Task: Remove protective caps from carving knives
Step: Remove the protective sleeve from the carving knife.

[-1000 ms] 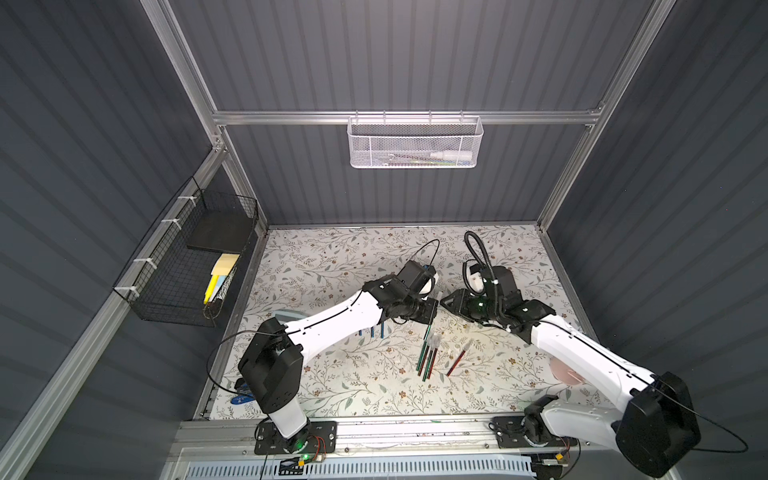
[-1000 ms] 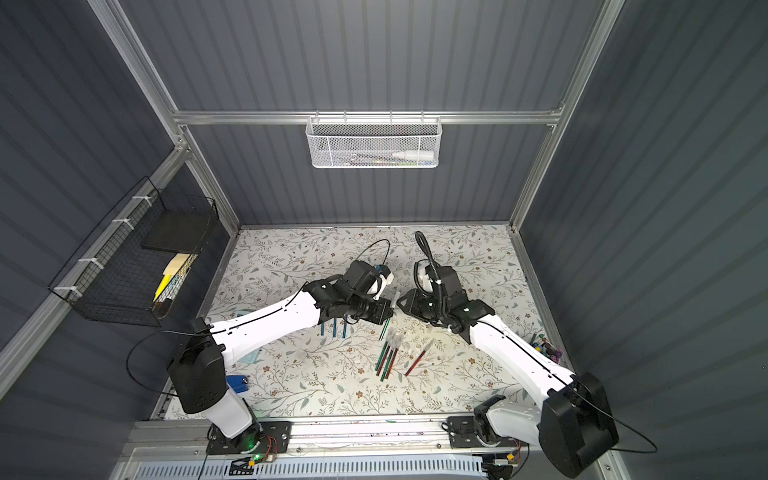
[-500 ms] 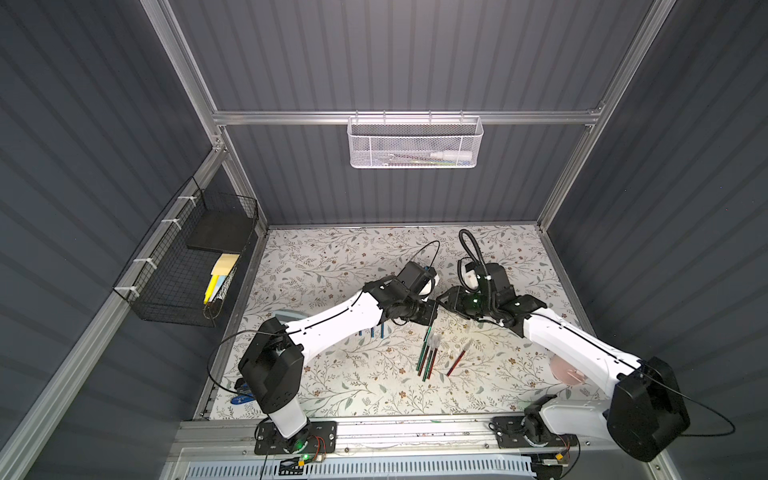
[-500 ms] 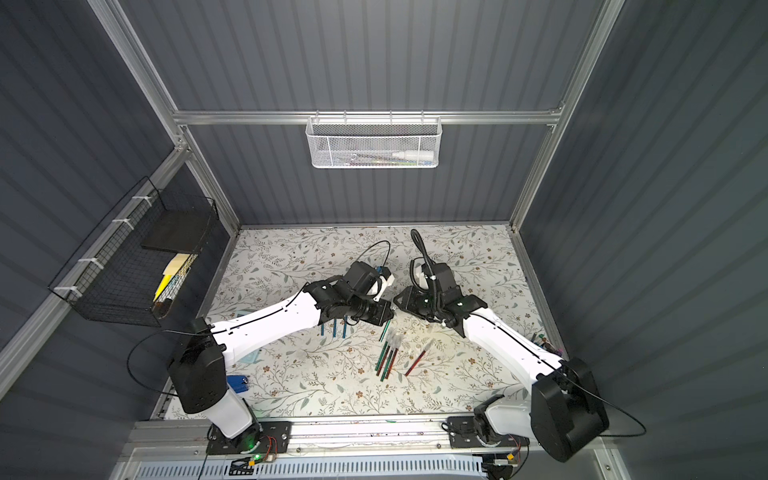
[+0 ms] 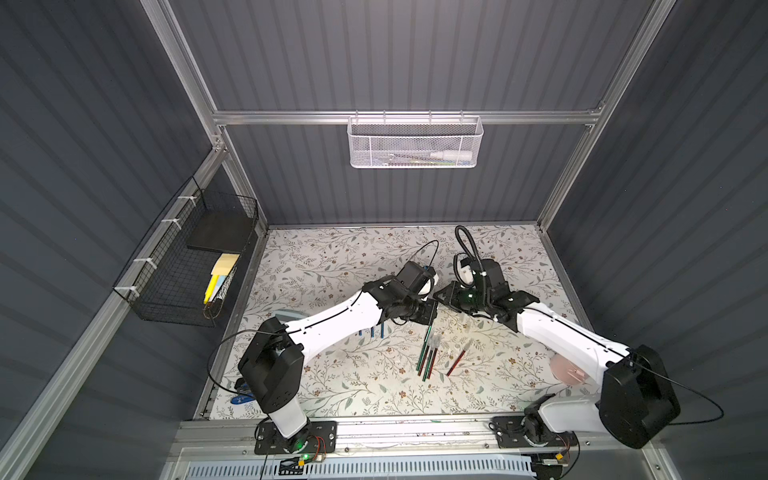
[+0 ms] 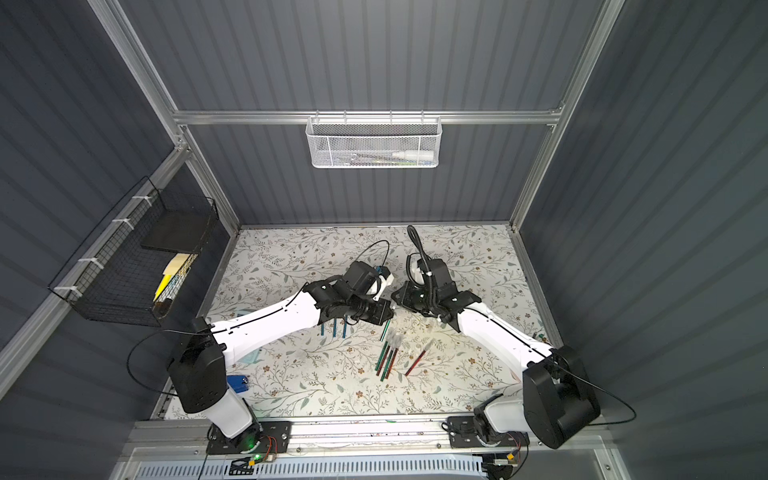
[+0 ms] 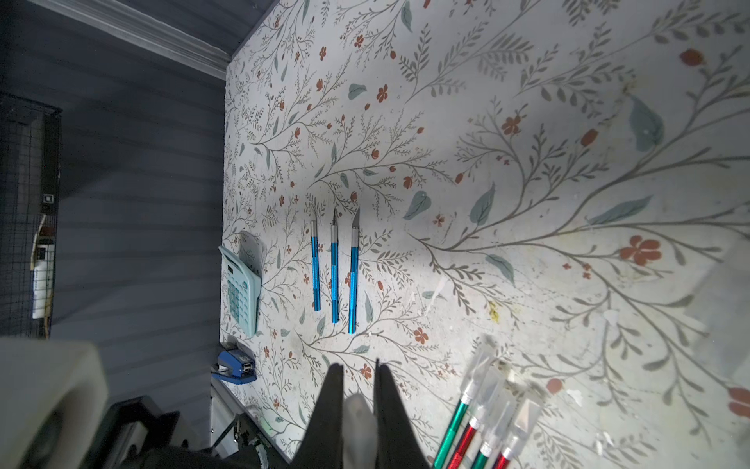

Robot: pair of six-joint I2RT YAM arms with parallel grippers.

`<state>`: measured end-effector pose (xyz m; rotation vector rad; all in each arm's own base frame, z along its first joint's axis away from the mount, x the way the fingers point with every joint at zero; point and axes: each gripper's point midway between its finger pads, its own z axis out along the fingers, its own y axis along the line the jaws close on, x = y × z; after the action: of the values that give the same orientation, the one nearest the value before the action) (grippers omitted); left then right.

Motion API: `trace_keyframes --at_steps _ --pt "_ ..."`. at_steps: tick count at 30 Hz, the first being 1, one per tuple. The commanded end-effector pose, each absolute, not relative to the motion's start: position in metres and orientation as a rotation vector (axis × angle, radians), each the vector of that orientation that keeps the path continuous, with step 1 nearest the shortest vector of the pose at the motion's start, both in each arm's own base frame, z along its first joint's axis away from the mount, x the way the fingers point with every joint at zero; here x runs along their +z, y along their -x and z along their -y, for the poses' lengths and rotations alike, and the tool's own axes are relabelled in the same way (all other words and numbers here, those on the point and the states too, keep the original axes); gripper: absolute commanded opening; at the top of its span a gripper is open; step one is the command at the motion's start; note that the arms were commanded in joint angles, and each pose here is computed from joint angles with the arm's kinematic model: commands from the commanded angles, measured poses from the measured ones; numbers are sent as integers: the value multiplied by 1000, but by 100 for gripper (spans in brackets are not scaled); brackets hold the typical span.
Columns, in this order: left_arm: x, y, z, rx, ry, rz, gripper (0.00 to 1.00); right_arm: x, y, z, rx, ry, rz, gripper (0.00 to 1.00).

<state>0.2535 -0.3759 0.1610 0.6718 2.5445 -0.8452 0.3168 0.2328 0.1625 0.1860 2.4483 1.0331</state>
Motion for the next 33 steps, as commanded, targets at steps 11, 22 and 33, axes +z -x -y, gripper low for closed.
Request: trace_keyframes --at_steps 11,22,33 --pt "145 -255 365 -847 -631 -2580 0 184 -337 -222 930 -206 -2377 3" --pt "143 -252 364 -865 -620 -2588 0 203 -350 -220 929 -203 -2339 1" --pt "141 -251 366 -877 -622 -2596 0 218 -360 -210 939 -223 -2296 0"
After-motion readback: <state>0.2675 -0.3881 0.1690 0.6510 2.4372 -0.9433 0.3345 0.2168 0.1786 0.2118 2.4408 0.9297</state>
